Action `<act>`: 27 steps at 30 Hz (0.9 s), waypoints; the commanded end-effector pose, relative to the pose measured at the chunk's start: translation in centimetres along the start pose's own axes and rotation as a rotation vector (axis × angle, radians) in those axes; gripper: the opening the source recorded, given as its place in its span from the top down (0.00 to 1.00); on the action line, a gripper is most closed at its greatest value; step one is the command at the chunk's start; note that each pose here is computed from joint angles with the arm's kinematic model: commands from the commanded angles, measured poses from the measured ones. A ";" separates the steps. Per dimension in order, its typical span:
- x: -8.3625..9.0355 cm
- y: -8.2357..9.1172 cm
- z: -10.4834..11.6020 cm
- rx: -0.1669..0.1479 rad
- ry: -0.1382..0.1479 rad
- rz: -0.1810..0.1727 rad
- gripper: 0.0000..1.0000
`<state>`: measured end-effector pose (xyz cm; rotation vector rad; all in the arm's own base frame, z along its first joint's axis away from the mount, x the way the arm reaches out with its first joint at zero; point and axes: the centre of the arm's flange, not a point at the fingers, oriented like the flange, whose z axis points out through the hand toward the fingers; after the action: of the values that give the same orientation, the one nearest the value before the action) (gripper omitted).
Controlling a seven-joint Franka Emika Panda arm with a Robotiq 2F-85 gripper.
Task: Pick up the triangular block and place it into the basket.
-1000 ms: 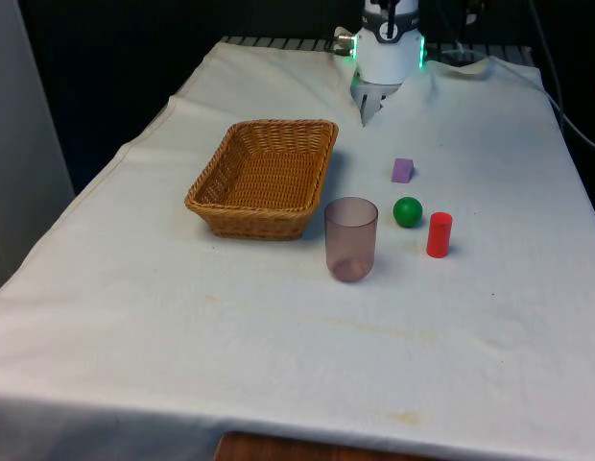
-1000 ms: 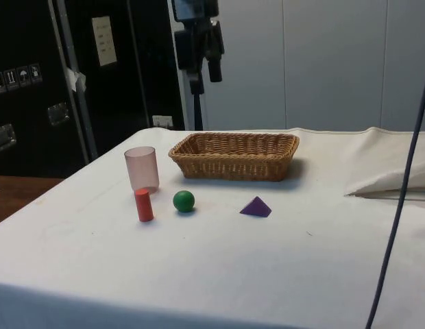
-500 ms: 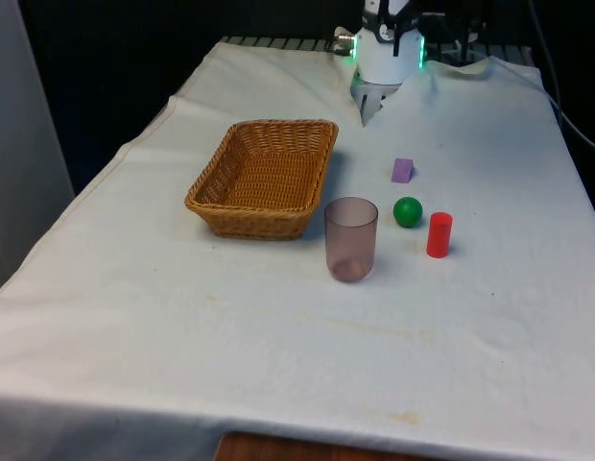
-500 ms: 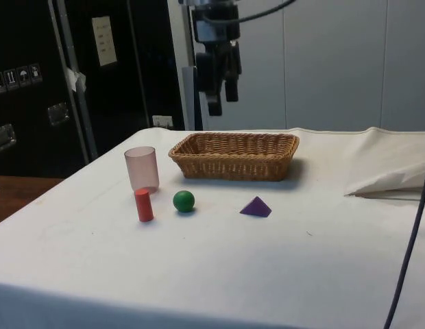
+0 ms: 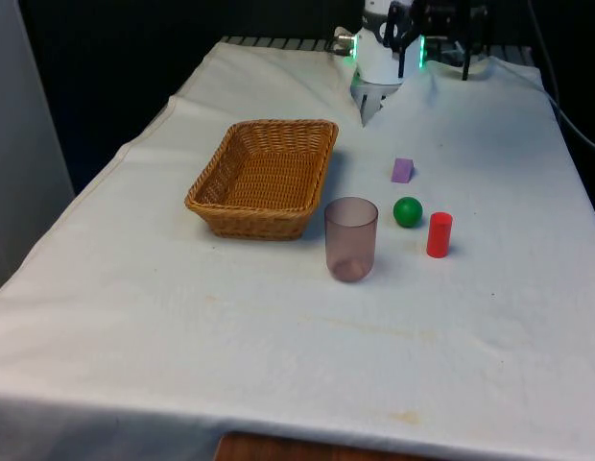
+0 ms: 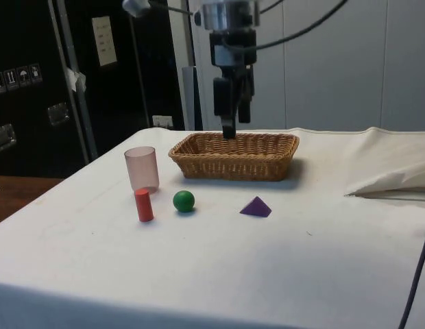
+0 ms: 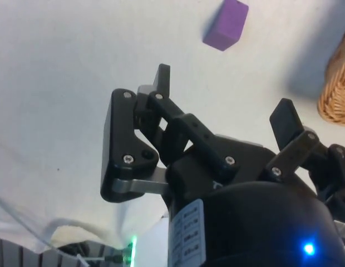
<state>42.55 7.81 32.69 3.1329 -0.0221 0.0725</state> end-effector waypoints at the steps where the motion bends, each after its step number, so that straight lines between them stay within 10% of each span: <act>1: -0.3 -0.1 0.4 -0.003 0.014 0.004 0.00; 27: -2.9 1.3 7.1 0.007 0.048 -0.009 0.00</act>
<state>39.99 6.60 25.56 3.1402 -0.0093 0.1287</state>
